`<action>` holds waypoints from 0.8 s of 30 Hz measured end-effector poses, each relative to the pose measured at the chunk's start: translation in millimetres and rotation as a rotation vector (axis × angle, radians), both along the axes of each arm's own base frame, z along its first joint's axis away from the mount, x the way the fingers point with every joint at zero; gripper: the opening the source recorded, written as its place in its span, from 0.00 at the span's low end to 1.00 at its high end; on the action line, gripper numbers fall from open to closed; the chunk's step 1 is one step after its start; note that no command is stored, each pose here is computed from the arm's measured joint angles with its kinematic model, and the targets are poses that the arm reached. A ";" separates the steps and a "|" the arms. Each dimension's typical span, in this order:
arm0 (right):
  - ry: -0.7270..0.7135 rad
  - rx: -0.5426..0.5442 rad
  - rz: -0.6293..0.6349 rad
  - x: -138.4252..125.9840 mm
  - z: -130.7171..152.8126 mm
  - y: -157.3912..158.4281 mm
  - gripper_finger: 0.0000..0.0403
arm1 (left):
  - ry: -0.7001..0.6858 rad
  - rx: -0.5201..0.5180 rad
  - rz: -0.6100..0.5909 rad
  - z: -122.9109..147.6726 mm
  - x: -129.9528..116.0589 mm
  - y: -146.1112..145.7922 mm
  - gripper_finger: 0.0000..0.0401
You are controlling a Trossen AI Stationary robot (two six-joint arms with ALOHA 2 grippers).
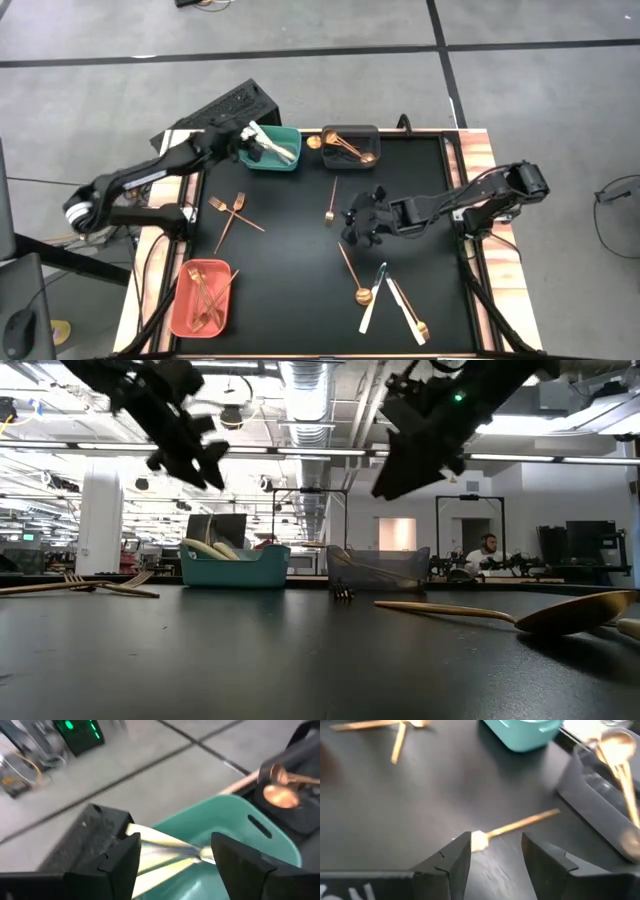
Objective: Sort silverware by color (type)
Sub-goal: Put the silver knife into the light blue bin, then put the gold spoon into the black bin
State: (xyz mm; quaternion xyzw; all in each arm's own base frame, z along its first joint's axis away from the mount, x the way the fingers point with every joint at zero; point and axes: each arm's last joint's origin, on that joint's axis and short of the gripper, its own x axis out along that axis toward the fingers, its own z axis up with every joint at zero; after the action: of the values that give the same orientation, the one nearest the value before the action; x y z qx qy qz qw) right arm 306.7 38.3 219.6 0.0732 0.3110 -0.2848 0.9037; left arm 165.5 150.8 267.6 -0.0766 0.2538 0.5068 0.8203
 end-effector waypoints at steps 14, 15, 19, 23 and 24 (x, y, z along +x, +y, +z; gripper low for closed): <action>0.422 0.125 -0.103 -44.8 -23.8 9.6 0.33 | -0.240 0.051 -0.386 22.8 -18.6 -68.4 0.59; 0.451 0.147 -0.101 -49.2 -24.7 14.8 0.32 | -0.269 0.059 -0.427 16.8 -16.5 -73.8 0.59; 0.516 0.289 -0.067 -61.6 -27.1 41.1 0.29 | -0.385 0.095 -0.540 -10.9 -9.5 -92.6 0.59; 0.476 0.404 -0.017 -64.8 -26.9 66.5 0.28 | -0.499 0.116 -0.626 -30.2 -5.2 -107.4 0.59; 0.444 0.421 -0.004 -63.8 -26.3 72.0 0.28 | -0.512 0.118 -0.647 -33.0 -3.9 -110.8 0.59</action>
State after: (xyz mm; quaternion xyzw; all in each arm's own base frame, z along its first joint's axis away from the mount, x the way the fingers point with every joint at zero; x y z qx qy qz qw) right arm 242.9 110.3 193.3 0.1956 0.5532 -0.2249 0.7779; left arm 161.5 40.0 234.6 -0.0691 0.0232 0.2013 0.9768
